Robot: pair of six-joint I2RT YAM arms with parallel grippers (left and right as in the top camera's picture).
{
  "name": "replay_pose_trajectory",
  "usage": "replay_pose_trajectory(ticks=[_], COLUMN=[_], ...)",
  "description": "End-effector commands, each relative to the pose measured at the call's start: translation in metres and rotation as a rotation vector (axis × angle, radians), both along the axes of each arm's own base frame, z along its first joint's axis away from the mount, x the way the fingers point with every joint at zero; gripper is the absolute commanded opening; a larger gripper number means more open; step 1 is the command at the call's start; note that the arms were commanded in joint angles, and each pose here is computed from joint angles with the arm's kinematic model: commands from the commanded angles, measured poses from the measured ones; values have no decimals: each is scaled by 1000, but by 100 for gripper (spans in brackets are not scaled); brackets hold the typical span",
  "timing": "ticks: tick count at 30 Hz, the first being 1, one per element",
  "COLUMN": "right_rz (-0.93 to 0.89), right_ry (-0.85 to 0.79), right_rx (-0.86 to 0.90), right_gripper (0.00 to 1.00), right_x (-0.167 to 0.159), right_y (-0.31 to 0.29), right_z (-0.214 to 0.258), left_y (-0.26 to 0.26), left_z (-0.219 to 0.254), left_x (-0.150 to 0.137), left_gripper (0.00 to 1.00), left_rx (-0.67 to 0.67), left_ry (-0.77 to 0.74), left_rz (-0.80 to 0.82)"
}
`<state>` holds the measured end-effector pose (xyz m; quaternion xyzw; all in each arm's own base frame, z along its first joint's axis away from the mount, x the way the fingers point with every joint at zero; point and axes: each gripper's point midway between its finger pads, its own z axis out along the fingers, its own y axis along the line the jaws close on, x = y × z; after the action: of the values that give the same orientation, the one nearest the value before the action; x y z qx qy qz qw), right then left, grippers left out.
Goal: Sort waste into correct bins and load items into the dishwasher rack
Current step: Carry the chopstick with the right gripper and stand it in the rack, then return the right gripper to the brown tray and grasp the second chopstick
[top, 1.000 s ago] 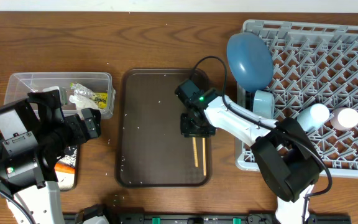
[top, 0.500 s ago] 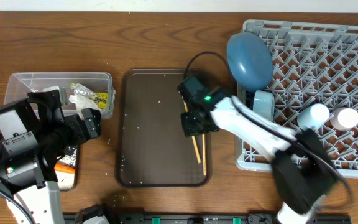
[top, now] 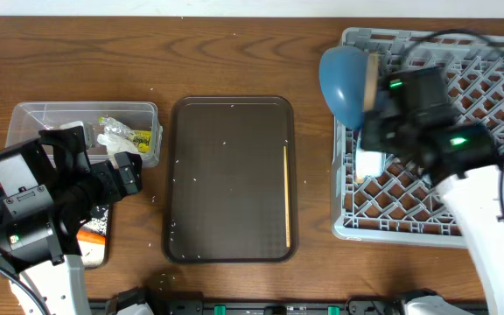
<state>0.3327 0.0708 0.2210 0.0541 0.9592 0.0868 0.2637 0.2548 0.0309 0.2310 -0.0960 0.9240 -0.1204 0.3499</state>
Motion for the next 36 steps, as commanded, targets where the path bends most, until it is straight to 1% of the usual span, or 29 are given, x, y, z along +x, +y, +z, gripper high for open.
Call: replay_pose_trajectory(ticks=[1, 3, 5, 11, 14, 15, 17, 18, 19, 21, 24, 26, 28, 29, 32, 36], right_rz=[-54, -78, -90, -100, -103, -101, -98, -94, -83, -43, 85, 215, 302, 337, 362, 237], right_ry=[28, 54, 83, 202, 228, 227, 220, 214, 202, 167, 90, 33, 17, 23, 72, 196], right_rx=[-137, -210, -243, -269, -244, -243, -244, -239, -226, -184, -91, -6, 39, 47, 69, 24], right_gripper=[1, 1, 1, 1, 1, 7, 25, 31, 32, 34, 36, 36, 36, 36, 37, 40], right_x=[7, 12, 17, 28, 36, 39, 41, 41, 41, 41, 35, 23, 9, 1, -17, -35], right_y=[-57, -84, -101, -112, -109, -108, -107, -105, -101, -84, -39, 7, 45, 65, 106, 139], right_z=[-12, -21, -31, -75, -93, -95, -94, -89, -83, -65, -35, -14, -4, -3, -14, -55], left_y=[-2, -2, -2, -2, -2, -2, -2, -2, -2, -2, -2, -2, -2, -2, -2, -2], left_z=[9, 9, 9, 9, 9, 9, 9, 9, 9, 9, 9, 9, 9, 9, 9, 9], left_x=[2, 2, 3, 2, 3, 3, 2, 2, 3, 3, 2, 3, 3, 2, 2, 3], left_gripper=[98, 98, 98, 98, 98, 98, 98, 98, 98, 98, 98, 98, 98, 98, 98, 98], left_rx=[11, 11, 11, 10, 11, 11, 11, 11, 11, 11, 11, 11, 11, 11, 11, 11], left_ry=[-25, -25, -25, -25, -25, -25, -25, -25, -25, -25, -26, -25, -25, -25, -25, -25], left_rz=[-20, -20, -20, -20, -20, -20, -20, -20, -20, -20, -20, -20, -20, -20, -20, -20])
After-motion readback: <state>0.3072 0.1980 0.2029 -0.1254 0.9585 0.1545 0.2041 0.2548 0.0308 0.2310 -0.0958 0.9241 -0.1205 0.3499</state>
